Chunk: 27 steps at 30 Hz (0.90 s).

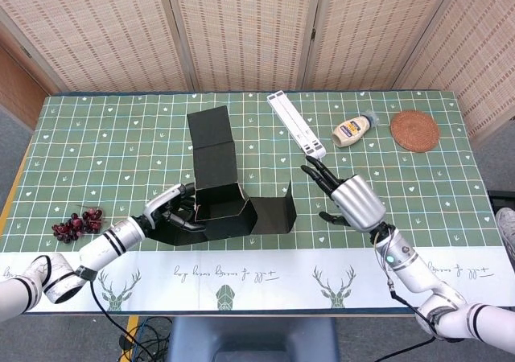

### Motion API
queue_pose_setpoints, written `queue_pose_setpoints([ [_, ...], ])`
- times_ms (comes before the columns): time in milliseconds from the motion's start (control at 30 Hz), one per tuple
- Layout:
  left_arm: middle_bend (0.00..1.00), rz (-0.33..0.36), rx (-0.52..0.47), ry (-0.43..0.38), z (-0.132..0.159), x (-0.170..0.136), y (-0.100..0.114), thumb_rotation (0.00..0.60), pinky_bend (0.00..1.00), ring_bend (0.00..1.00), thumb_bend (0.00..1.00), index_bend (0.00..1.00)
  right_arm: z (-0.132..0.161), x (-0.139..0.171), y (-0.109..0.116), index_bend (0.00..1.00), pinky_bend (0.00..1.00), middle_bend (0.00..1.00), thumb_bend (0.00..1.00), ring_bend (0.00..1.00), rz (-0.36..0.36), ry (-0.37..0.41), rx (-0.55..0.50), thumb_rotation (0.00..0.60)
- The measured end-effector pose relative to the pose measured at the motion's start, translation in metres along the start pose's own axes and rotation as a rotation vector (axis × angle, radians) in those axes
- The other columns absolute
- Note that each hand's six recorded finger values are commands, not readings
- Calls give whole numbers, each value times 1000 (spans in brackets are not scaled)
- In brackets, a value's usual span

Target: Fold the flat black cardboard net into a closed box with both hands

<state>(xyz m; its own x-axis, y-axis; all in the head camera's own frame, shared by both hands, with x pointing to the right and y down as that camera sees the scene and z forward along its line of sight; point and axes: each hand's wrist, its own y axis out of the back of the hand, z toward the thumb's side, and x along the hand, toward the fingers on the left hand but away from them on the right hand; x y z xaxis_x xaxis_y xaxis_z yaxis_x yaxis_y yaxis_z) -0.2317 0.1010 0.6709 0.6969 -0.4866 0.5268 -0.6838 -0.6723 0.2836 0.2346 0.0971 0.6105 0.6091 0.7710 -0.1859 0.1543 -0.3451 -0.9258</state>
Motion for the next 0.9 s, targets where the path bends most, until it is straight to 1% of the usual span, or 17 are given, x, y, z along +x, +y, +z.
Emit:
queue_pose_setpoints([
  [100, 268, -20, -33, -11, 9, 1, 1, 600, 791, 573, 62, 248, 7, -3, -7, 0, 1000, 0, 46, 724, -30, 4, -11, 600],
  [233, 268, -46, -50, -18, 20, 3, 1, 600, 791, 573, 62, 246, 21, -13, -17, 0, 1000, 0, 25, 709, -85, 13, -20, 600],
  [433, 268, -68, -54, -11, 26, 3, 1, 600, 791, 572, 62, 243, 43, -32, -29, 0, 1000, 0, 25, 697, -188, 32, -17, 600],
  [533, 268, -74, -41, -1, 25, 2, 1, 600, 791, 572, 62, 243, 53, -41, -31, 0, 1000, 0, 51, 696, -249, 42, -23, 600],
  [667, 268, -76, 7, 17, 21, 2, 3, 600, 791, 571, 62, 244, 70, -53, -26, 0, 1000, 0, 87, 696, -340, 88, -48, 600],
  [700, 268, -77, 30, 23, 19, 2, 3, 600, 791, 571, 62, 243, 73, -55, -24, 0, 1000, 0, 88, 696, -349, 103, -48, 600],
  [800, 268, -81, 96, 39, 14, 3, 2, 600, 790, 569, 62, 243, 83, -60, -22, 0, 1000, 0, 88, 696, -353, 153, -34, 600],
  [900, 268, -87, 159, 54, 8, 4, -1, 600, 790, 569, 62, 243, 88, -65, -21, 0, 1000, 1, 88, 696, -332, 199, 2, 600],
])
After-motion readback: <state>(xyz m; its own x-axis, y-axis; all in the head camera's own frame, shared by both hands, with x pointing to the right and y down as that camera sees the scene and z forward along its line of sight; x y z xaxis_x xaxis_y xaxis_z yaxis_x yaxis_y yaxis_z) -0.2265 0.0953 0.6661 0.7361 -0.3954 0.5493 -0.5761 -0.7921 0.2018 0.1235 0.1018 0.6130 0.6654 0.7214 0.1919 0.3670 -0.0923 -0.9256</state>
